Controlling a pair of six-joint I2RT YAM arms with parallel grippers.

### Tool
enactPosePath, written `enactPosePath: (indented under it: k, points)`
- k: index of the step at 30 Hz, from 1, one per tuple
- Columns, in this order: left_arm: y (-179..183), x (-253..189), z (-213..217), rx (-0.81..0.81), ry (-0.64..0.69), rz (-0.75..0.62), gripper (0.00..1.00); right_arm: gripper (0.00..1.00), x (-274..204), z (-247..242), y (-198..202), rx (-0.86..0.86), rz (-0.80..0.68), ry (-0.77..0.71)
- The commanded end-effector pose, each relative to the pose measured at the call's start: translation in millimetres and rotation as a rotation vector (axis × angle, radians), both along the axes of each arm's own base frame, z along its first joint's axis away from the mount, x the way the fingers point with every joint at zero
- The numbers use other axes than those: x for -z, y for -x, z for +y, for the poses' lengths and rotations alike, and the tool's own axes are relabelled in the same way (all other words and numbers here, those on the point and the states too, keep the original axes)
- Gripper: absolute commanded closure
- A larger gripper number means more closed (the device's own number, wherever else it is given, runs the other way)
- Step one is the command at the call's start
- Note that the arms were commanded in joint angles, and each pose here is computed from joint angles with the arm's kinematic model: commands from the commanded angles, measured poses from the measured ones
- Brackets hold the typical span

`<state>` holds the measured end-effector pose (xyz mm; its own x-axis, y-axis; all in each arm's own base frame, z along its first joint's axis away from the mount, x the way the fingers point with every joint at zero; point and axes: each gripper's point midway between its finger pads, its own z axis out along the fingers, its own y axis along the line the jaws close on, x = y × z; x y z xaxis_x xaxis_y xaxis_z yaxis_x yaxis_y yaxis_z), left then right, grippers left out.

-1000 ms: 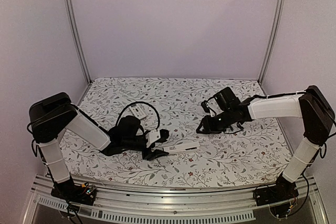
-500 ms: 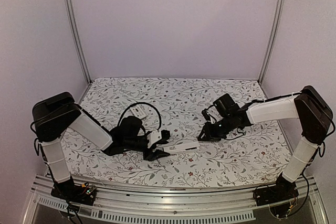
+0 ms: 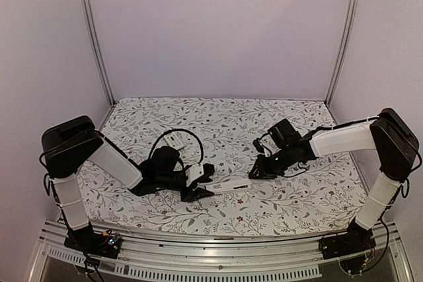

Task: Load the batteries into the remote control
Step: Adjust the battery cover on the remote control without the battery cover.

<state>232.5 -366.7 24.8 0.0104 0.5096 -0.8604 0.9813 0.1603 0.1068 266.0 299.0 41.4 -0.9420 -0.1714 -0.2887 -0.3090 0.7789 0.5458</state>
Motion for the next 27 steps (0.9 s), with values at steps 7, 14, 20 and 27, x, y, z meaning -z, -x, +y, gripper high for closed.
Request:
enactPosePath:
  k: [7, 14, 20, 27]
  points:
    - [-4.1, 9.3, 2.5, -0.019, -0.021, 0.029, 0.5, 0.84, 14.5, 3.6, 11.7, -0.026, 0.042, 0.022]
    - [-5.4, 11.2, 2.2, -0.024, -0.026, 0.035, 0.53, 0.88, 11.8, 2.2, 11.1, -0.02, 0.036, 0.025]
    - [-5.3, 10.7, 2.7, -0.025, -0.026, 0.034, 0.53, 0.89, 11.3, 2.6, 12.9, -0.023, 0.036, 0.024]
    - [-1.1, 2.8, 0.4, -0.005, -0.004, 0.034, 0.54, 0.88, 6.1, 5.0, 11.0, -0.036, 0.022, 0.016]
